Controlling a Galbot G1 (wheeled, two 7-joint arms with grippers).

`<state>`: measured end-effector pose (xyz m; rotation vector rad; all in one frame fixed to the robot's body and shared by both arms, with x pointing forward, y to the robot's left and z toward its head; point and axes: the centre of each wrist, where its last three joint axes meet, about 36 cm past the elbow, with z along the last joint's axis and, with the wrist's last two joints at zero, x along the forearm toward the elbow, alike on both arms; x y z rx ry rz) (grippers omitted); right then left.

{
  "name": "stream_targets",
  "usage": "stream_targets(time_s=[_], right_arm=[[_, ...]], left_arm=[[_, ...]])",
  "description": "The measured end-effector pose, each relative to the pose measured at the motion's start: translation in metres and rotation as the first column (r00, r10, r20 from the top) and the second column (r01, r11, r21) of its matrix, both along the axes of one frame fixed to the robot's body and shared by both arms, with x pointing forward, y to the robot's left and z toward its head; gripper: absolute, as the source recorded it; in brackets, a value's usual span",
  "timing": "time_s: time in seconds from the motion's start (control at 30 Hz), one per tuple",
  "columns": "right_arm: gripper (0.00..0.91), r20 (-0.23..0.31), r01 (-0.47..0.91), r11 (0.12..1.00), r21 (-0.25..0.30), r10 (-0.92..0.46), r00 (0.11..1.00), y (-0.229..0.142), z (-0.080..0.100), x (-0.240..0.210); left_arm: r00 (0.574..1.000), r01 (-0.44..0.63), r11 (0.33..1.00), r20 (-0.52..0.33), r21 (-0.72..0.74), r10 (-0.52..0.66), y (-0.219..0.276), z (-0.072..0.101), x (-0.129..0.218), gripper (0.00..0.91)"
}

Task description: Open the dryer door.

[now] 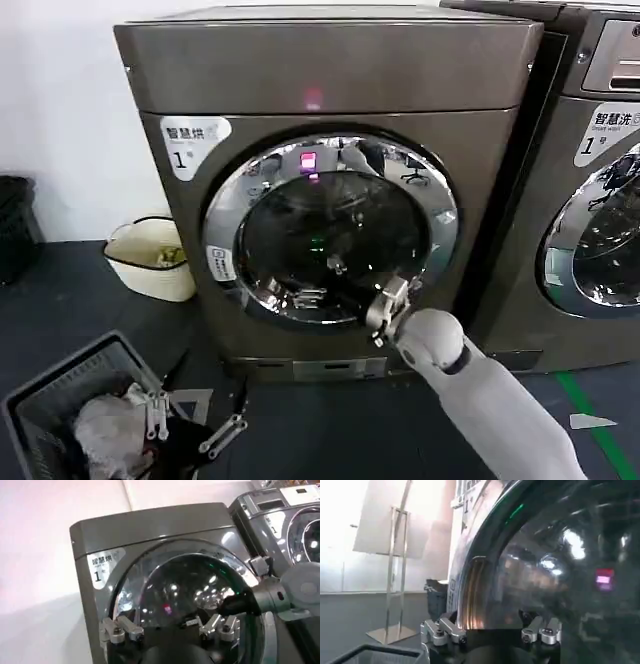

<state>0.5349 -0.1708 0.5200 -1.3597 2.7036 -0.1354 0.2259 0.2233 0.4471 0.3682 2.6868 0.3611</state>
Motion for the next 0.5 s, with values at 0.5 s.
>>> stream_targets(time_s=[0.5], right_arm=[[0.907, -0.006, -0.024, 1.0, -0.003, 0.024, 1.0, 0.033, 0.0, 0.009]], left_arm=[[1.0, -0.003, 1.0, -0.004, 0.0, 0.003, 0.0, -0.003, 0.001, 0.907]])
